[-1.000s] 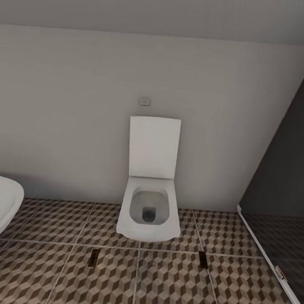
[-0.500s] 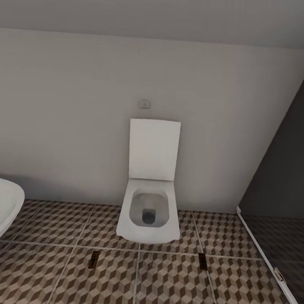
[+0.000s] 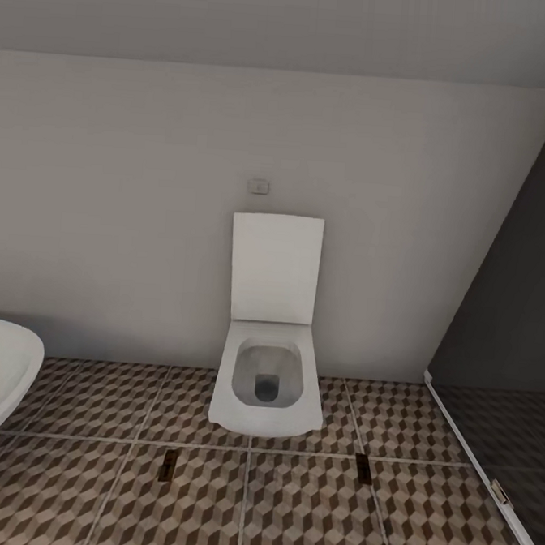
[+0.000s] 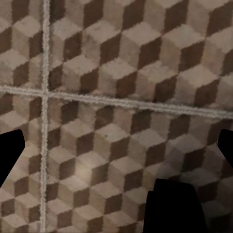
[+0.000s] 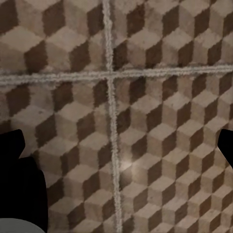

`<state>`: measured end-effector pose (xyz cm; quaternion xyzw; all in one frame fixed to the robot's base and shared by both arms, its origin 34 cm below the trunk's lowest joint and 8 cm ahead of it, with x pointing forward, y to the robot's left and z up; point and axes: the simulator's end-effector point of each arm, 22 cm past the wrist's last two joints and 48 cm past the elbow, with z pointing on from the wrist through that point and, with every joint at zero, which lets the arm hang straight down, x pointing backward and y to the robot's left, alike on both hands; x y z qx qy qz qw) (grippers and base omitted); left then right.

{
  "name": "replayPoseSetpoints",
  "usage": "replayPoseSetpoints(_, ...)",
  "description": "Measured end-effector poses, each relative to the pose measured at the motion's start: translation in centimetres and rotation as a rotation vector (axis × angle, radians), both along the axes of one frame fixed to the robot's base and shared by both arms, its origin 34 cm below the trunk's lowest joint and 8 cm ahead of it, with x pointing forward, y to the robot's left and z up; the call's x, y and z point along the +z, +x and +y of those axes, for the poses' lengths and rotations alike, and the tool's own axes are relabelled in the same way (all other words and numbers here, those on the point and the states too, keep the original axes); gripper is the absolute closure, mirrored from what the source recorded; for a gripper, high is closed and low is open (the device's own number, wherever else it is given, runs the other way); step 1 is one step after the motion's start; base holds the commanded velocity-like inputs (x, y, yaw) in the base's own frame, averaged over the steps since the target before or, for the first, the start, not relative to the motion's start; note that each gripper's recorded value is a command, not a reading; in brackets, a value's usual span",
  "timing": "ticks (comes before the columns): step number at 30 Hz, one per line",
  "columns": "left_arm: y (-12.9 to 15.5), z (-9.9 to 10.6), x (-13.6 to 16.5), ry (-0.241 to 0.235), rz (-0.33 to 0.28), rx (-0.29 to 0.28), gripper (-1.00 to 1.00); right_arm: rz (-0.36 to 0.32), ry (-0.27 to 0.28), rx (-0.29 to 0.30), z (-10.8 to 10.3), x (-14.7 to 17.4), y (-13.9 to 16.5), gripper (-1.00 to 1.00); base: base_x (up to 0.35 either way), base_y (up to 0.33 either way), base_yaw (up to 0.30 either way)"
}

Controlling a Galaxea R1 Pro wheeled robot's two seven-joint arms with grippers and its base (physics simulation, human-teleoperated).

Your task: Take the four mousetraps from the cabinet in the bathroom and place them on the bathroom floor. Make sure all four end up on the same floor surface, and ensure that at least two of them are either under or directly next to the same bathroom sink.

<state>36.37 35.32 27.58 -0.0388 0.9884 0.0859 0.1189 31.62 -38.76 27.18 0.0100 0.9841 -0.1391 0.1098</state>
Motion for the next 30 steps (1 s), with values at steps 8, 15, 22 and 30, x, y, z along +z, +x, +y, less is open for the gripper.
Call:
replayPoseSetpoints(8, 0.0, 0.57, 0.08, 0.006, -0.001, 0.002, -1.0, 0.0, 0.0, -0.001, -0.01, 0.0, -0.04, -1.0, 0.0, 0.0, 0.0)
replayPoseSetpoints(15, 0.0, 0.58, 0.08, 0.006, -0.001, 0.002, -1.0, 0.0, -0.001, -0.001, -0.02, 0.0, -0.02, -1.0, 0.0, 0.0, 0.0)
replayPoseSetpoints(22, 0.0, 0.6, 0.08, 0.007, -0.001, 0.002, -1.0, 0.0, -0.001, -0.001, -0.02, 0.0, -0.02, -1.0, 0.0, 0.0, 0.0)
replayPoseSetpoints(30, 0.0, 0.58, 0.08, 0.006, -0.001, 0.001, -1.0, 0.001, 0.0, -0.001, -0.01, -0.01, -0.05, -1.0, 0.0, 0.0, 0.0)
